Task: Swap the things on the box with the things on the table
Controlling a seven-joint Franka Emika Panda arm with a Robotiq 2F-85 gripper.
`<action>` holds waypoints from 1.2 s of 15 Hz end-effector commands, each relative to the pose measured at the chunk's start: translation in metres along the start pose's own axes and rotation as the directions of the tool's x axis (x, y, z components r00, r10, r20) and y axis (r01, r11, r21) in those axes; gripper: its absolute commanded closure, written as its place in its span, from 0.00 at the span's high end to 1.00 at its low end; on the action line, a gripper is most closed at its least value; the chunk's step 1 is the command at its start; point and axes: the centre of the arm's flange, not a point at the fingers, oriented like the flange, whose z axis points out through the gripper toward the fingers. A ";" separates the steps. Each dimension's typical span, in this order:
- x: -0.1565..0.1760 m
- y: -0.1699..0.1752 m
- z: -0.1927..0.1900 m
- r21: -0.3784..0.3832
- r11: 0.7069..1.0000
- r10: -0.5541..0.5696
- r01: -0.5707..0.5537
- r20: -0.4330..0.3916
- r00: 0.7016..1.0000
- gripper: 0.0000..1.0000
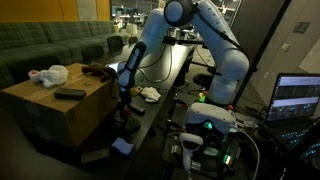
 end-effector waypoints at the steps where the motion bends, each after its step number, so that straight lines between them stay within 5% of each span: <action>1: 0.005 0.000 0.012 0.004 0.999 -0.042 0.042 -0.015 0.999 1.00; 8: 0.010 0.004 0.027 -0.011 0.999 -0.044 0.043 -0.032 0.999 1.00; 9: 0.010 0.004 0.027 -0.012 0.999 -0.044 0.044 -0.031 0.999 0.76; 18: 0.010 0.001 0.016 -0.033 0.999 -0.037 0.037 -0.005 0.999 0.14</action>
